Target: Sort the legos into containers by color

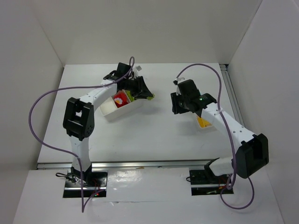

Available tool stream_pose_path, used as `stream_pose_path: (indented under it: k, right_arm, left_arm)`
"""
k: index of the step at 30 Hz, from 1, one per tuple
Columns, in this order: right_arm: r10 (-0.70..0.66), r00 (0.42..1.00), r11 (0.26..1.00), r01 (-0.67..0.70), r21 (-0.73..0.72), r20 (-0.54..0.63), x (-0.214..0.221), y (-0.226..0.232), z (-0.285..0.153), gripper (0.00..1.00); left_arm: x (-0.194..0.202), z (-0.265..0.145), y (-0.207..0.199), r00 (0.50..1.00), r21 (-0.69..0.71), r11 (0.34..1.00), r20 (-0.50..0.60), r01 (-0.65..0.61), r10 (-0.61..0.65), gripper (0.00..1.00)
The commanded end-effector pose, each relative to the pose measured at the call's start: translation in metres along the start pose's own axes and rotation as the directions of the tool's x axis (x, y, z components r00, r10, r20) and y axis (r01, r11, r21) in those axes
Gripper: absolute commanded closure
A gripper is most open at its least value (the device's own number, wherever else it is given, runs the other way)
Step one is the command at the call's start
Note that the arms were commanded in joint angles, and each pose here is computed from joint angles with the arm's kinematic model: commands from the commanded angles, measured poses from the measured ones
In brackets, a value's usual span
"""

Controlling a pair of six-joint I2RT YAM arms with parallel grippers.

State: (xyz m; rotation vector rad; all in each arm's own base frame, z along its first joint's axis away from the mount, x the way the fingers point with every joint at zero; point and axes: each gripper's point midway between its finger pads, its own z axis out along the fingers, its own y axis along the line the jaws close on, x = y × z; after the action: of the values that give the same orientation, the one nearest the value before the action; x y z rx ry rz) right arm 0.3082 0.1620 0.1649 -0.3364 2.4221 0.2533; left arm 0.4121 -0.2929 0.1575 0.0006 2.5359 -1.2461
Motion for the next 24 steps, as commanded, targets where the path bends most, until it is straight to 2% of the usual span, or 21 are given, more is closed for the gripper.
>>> stream_pose_path:
  k: [1, 2, 3, 5, 9, 14, 23, 24]
  right_arm:
    - [0.102, 0.992, 0.971, -0.116, 0.208, 0.076, -0.016, -0.045, -0.018, 0.83]
    - [0.116, 0.990, 0.967, -0.132, 0.219, 0.083, -0.016, -0.046, -0.018, 0.83]
    - [0.137, 0.986, 0.962, -0.156, 0.222, 0.099, -0.020, -0.050, -0.018, 0.83]
    - [0.157, 0.981, 0.955, -0.181, 0.234, 0.118, -0.023, -0.055, -0.018, 0.83]
    - [0.175, 0.975, 0.947, -0.204, 0.250, 0.135, -0.032, -0.059, -0.017, 0.82]
    - [0.188, 0.973, 0.937, -0.218, 0.274, 0.132, -0.031, -0.069, -0.015, 0.82]
    - [0.200, 0.973, 0.929, -0.226, 0.292, 0.116, -0.034, -0.076, 0.001, 0.82]
    - [0.201, 0.974, 0.929, -0.223, 0.295, 0.106, -0.032, -0.076, 0.004, 0.82]
  left_arm:
    - [-0.027, -0.023, -0.001, 0.989, -0.156, 0.984, 0.108, -0.080, 0.098, 1.00]
    - [-0.027, -0.026, 0.008, 0.990, -0.215, 0.974, 0.103, -0.067, 0.091, 1.00]
    - [-0.045, -0.036, 0.009, 0.978, -0.288, 0.955, 0.167, -0.076, 0.128, 1.00]
    - [-0.059, -0.041, 0.029, 0.966, -0.405, 0.912, 0.201, -0.071, 0.164, 1.00]
    - [-0.080, -0.062, 0.043, 0.947, -0.500, 0.865, 0.254, -0.047, 0.199, 1.00]
    - [-0.086, -0.072, 0.061, 0.945, -0.559, 0.829, 0.257, -0.026, 0.203, 1.00]
    - [-0.076, -0.056, 0.085, 0.961, -0.580, 0.815, 0.215, -0.016, 0.172, 1.00]
    - [-0.076, -0.056, 0.085, 0.961, -0.582, 0.813, 0.209, -0.026, 0.180, 0.96]
